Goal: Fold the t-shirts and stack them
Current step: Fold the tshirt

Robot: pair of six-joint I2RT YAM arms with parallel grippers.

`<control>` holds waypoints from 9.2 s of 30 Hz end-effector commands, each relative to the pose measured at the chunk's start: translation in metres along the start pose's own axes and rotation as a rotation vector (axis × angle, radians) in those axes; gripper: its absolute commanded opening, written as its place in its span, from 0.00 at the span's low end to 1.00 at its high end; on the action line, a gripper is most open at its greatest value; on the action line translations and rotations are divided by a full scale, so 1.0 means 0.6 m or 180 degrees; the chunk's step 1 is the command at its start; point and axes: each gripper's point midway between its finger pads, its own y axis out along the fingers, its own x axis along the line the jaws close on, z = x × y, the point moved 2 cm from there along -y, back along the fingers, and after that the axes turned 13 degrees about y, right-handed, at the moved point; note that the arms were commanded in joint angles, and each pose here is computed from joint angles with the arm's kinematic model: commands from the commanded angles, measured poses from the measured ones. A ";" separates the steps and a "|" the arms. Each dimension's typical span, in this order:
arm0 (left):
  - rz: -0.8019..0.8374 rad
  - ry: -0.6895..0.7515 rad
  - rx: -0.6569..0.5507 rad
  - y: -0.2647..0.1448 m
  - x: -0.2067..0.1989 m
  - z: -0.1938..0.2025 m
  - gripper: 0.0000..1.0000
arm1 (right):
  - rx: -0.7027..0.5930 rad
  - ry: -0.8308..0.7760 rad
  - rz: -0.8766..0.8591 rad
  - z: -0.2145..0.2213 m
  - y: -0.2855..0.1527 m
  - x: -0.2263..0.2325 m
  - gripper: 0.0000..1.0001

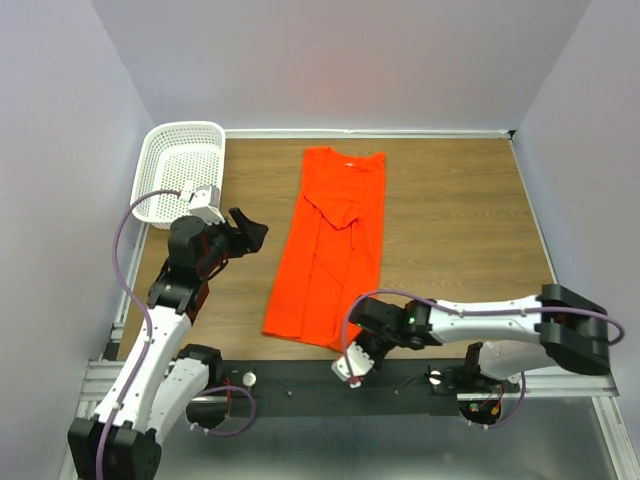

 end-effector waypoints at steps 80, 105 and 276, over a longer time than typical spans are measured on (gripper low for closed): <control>0.0222 -0.0446 0.0578 0.135 0.016 -0.003 0.79 | -0.0576 0.0769 0.0132 0.077 -0.119 -0.042 0.84; -0.0493 -0.1130 0.2716 -0.081 -0.047 0.325 0.69 | -0.0252 0.0696 0.0602 0.080 -0.079 -0.051 0.81; 0.0040 -0.1109 0.1905 0.214 0.040 0.234 0.68 | -0.0515 0.1848 0.0812 0.282 -0.141 -0.289 0.72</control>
